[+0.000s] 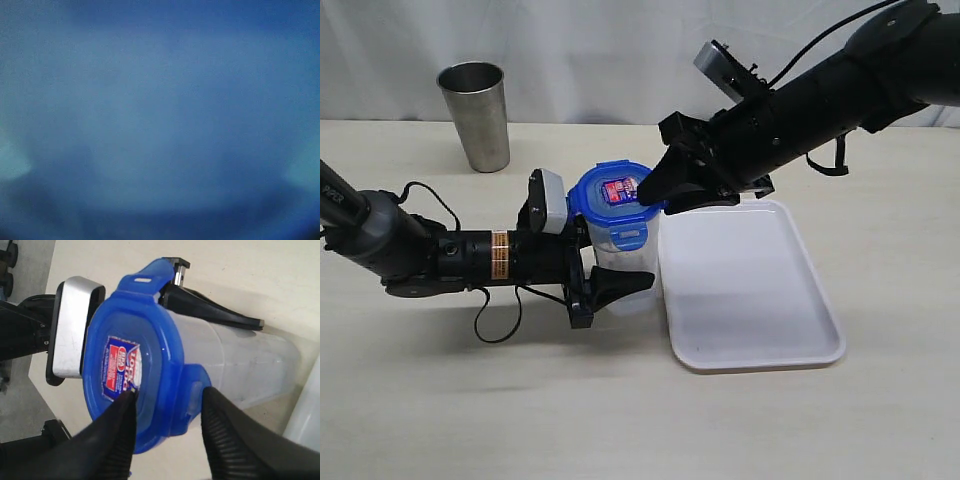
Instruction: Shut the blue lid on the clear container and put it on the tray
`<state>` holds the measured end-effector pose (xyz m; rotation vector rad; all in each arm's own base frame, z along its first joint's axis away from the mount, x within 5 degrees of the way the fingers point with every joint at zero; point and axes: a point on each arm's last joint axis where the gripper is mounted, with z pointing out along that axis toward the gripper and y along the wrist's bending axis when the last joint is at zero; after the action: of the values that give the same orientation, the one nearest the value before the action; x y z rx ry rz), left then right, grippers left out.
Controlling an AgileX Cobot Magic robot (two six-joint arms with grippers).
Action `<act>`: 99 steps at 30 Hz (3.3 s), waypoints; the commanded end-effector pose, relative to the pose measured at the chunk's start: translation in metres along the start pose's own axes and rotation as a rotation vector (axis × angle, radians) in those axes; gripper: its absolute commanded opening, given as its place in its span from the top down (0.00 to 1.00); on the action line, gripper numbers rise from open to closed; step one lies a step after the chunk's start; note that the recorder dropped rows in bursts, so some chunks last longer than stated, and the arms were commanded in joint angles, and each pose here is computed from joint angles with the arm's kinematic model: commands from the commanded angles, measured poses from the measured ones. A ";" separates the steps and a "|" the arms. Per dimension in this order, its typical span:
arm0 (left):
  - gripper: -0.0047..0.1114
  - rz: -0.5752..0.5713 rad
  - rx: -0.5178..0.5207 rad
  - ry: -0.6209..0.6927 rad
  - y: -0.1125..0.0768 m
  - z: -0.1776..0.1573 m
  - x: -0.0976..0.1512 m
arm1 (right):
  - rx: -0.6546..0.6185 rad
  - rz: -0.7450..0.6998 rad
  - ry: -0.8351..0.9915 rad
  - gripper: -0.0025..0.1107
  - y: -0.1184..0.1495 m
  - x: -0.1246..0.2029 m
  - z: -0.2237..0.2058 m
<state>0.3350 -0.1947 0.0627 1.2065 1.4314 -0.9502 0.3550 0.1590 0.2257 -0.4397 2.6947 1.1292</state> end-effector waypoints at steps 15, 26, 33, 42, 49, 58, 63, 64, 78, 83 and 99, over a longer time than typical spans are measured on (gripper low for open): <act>0.96 -0.004 -0.005 0.032 0.000 0.003 0.001 | 0.097 -0.134 0.056 0.45 -0.018 0.006 0.019; 0.96 -0.016 -0.025 0.031 0.002 0.003 0.001 | 0.198 -0.202 -0.038 0.45 0.008 -0.006 -0.021; 0.96 -0.016 -0.026 0.033 0.002 0.003 0.001 | 0.148 -0.268 -0.053 0.45 0.023 -0.004 -0.032; 0.96 -0.017 -0.028 0.033 0.002 0.003 0.001 | 0.151 -0.602 -0.193 0.46 0.081 -0.007 -0.075; 0.96 -0.018 -0.030 0.032 0.002 0.003 0.001 | 0.322 -1.009 -0.001 0.57 0.119 0.020 -0.059; 0.96 -0.018 -0.030 0.032 0.002 0.003 0.001 | 0.581 -1.261 0.120 0.57 0.117 0.037 -0.020; 0.96 -0.019 -0.031 0.032 0.003 0.003 0.001 | 0.642 -1.332 0.097 0.57 0.104 0.040 -0.005; 0.96 -0.020 -0.033 0.031 0.003 0.003 0.001 | 0.641 -1.337 0.108 0.57 0.102 0.042 -0.003; 0.96 -0.020 -0.035 0.030 0.003 0.003 0.001 | 0.642 -1.419 0.068 0.59 0.079 0.057 0.018; 0.96 -0.020 -0.035 0.030 0.003 0.003 0.001 | 0.634 -1.393 0.086 0.64 0.074 0.057 0.025; 0.96 -0.019 -0.030 0.021 0.002 0.003 0.000 | 0.713 -1.471 0.281 0.64 0.070 0.071 0.063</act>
<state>0.3413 -0.1936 0.0616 1.1319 1.5022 -0.9206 0.2729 0.2481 0.2319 -1.8811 1.5767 -0.3216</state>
